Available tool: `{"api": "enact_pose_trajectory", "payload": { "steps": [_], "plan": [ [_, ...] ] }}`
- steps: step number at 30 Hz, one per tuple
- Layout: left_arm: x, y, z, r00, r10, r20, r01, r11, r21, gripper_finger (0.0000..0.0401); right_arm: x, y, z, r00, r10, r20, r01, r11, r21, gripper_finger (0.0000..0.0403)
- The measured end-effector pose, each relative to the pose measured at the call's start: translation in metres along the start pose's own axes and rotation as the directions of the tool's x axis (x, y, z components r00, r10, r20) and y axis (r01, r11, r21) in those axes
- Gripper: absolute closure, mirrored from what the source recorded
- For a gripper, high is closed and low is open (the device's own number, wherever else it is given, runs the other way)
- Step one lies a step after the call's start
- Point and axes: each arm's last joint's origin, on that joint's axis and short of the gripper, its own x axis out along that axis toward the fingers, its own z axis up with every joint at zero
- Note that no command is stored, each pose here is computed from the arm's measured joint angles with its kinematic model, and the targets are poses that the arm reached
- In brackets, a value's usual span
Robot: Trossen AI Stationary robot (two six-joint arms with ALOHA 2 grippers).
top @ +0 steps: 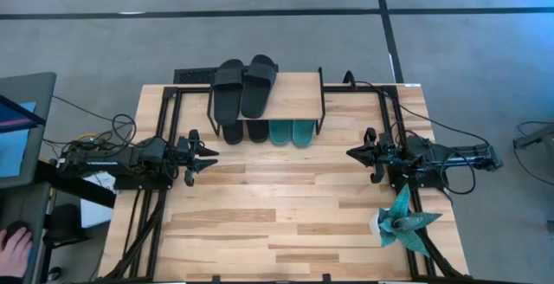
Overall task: Pick and place slides into the shelf
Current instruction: Return to Home Position
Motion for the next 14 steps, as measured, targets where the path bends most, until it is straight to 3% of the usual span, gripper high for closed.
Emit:
{"api": "enact_pose_trajectory", "payload": {
  "steps": [14],
  "plan": [
    [0.0000,0.0000,0.0000,1.000,0.000,0.000,0.000,1.000,0.009,0.0292,0.0000,0.0000,0.0000,1.000,0.000,0.000,0.000,1.000,0.000,0.0403]
  ]
}}
